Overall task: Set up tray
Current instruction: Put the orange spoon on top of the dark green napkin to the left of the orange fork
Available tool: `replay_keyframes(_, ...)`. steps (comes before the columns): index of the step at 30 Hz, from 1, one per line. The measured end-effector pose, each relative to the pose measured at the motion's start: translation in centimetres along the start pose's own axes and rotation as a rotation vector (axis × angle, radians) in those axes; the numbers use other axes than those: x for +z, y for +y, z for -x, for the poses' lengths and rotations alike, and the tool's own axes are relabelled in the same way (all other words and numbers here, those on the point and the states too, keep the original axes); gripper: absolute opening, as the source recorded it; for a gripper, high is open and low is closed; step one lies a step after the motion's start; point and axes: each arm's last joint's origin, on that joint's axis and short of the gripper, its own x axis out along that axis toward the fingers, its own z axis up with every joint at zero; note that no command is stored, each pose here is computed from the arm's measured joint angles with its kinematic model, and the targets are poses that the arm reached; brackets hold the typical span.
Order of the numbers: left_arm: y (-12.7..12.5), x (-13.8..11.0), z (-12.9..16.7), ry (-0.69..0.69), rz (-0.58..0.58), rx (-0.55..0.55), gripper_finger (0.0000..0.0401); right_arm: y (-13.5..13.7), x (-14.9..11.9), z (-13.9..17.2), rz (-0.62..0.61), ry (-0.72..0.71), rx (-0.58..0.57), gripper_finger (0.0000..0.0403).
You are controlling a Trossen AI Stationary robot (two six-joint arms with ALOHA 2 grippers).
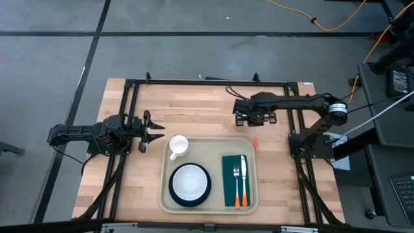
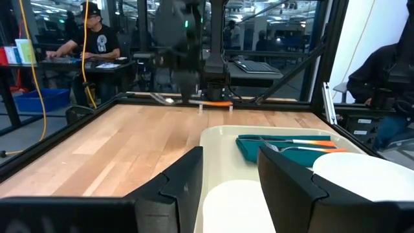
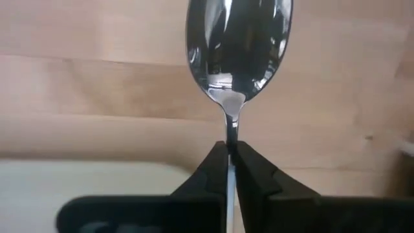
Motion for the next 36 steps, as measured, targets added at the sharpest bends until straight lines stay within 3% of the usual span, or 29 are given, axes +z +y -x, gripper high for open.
replay_keyframes(8,0.0,0.0,0.0,0.0,0.0,0.0,0.0143,3.3,-2.0,7.2,0.029,-0.151,0.217,0.0016)
replay_keyframes(16,0.0,0.0,0.0,0.0,0.0,0.0,0.0143,4.5,-9.2,10.5,-0.049,-0.136,0.368,0.0016)
replay_keyframes(26,0.0,0.0,0.0,0.0,0.0,0.0,0.0143,6.8,-19.1,6.5,-0.115,-0.04,0.347,0.0016)
replay_keyframes(36,0.0,0.0,0.0,0.0,0.0,0.0,0.0143,10.1,-22.4,0.5,-0.082,0.075,0.257,0.0016)
